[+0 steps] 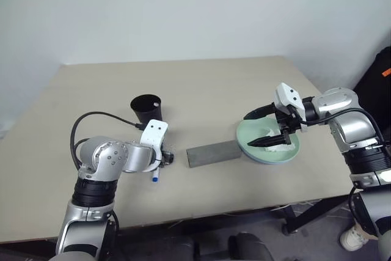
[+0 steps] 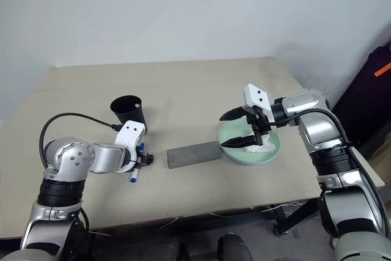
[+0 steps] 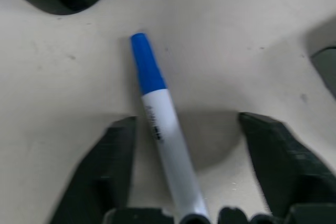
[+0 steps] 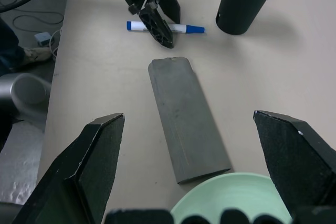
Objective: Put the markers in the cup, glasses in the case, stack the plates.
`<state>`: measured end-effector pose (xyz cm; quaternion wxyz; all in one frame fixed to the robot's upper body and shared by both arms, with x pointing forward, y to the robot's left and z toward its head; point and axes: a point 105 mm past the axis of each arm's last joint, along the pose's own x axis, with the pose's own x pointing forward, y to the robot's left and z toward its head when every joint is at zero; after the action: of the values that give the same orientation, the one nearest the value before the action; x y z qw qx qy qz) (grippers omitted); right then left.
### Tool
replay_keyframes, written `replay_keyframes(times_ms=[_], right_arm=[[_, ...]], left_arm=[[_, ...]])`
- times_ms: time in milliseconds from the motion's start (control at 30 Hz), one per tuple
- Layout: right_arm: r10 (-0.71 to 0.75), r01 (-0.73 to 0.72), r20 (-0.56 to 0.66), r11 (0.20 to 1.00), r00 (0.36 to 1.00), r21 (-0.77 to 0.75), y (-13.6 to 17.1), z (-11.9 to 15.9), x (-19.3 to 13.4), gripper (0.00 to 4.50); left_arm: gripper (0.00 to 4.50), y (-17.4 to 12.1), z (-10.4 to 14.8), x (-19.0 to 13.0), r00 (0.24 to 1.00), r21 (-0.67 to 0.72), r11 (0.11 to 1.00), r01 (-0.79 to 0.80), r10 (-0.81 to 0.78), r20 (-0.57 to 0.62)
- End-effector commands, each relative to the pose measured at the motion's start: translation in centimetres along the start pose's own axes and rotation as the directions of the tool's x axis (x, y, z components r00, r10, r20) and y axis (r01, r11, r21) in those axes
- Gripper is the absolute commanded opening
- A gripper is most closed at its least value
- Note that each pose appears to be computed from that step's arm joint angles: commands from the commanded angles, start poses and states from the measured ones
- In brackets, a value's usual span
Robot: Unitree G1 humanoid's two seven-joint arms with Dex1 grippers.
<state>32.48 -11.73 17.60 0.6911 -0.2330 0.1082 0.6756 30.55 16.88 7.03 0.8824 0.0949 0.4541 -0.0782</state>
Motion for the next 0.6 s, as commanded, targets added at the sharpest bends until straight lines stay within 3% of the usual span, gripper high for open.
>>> replay_keyframes(times_ms=[33, 167, 600], right_arm=[[-0.018, 0.019, 0.025, 0.998, 1.0, -0.053, -0.44, 1.51, -0.41, 4.28], [-0.021, 0.022, 0.026, 0.998, 0.999, -0.055, -0.49, 1.54, -0.37, 4.28], [-0.027, 0.028, 0.028, 0.998, 0.999, -0.056, -0.62, 1.6, -0.4, 4.28]], left_arm=[[1.77, 0.45, 0.03, -0.15, 0.999, 0.019, 0.999, -0.03, 0.03, -0.011], [0.33, 0.51, -0.21, -0.13, 0.999, 0.029, 0.999, -0.026, 0.027, -0.03], [0.33, 1.06, 0.38, -0.81, 0.999, 0.101, 0.994, -0.043, 0.046, -0.029]])
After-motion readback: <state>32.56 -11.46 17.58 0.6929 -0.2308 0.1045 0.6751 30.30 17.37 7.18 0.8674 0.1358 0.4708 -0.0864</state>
